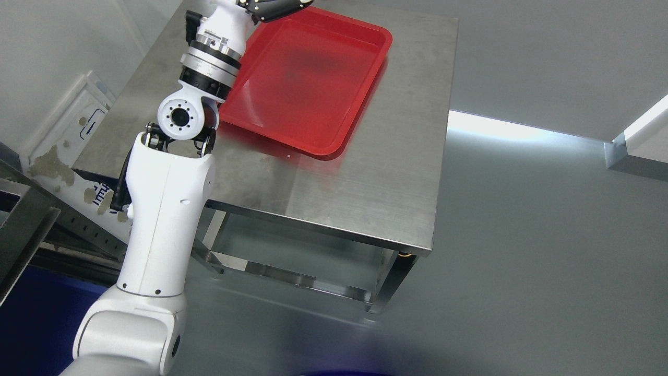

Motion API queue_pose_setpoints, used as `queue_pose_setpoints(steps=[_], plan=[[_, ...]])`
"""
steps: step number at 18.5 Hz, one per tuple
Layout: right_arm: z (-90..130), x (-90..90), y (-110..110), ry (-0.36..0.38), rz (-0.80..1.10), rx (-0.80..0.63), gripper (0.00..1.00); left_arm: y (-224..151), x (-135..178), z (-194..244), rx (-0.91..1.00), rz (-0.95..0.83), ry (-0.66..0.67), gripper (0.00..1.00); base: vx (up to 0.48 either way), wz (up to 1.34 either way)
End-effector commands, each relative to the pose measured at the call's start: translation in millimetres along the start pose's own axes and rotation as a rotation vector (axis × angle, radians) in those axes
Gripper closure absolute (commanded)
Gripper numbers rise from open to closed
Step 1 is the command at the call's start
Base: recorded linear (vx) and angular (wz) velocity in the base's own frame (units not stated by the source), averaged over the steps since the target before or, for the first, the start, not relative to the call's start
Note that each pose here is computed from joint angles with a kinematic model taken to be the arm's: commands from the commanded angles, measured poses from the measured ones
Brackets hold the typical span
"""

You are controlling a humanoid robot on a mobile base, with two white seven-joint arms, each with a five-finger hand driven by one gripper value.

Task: Grab orange capacitor from left shelf to right desk
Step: 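Move the left hand with the capacitor over the red tray, then lower the capacitor upright onto the red tray and open the left hand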

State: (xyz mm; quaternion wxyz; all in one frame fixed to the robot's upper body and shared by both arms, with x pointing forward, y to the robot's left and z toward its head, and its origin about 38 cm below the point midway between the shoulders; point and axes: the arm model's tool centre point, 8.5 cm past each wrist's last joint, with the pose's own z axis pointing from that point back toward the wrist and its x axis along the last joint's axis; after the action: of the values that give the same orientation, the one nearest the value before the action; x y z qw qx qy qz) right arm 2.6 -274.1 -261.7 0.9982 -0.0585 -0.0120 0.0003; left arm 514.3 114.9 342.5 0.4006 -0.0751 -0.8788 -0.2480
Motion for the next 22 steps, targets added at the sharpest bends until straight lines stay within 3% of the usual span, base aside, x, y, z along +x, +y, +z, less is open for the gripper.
queue_pose_setpoints(steps=[1,4,8,16,17,19,22], plan=[[0,-6.8,-11,0.002,-0.007,-0.017,0.0,-32,-140,32,-0.175,-0.085,0.495,0.97,0.0,0.0],[0,-6.8,-11,0.002,-0.007,-0.017,0.0,-12,-159,43,-0.102,-0.175,0.582,0.97,0.0,0.0],[0,-6.8,-11,0.002,-0.007,-0.017,0.0,20,-150,31,0.062,-0.193,0.561,0.97,0.0,0.0],[0,-6.8,-11,0.002,-0.007,-0.017,0.0,12,-164,52,0.035,-0.222,0.602,0.93,0.0,0.0],[0,-6.8,-11,0.002,-0.007,-0.017,0.0,14,-163,51,0.042,-0.219,0.602,0.87,0.0,0.0],[0,-6.8,-11,0.002,-0.007,-0.017,0.0,17,-163,51,0.056,-0.214,0.602,0.66,0.0,0.0],[0,-6.8,-11,0.002,-0.007,-0.017,0.0,18,-163,52,0.063,-0.208,0.602,0.53,0.0,0.0]])
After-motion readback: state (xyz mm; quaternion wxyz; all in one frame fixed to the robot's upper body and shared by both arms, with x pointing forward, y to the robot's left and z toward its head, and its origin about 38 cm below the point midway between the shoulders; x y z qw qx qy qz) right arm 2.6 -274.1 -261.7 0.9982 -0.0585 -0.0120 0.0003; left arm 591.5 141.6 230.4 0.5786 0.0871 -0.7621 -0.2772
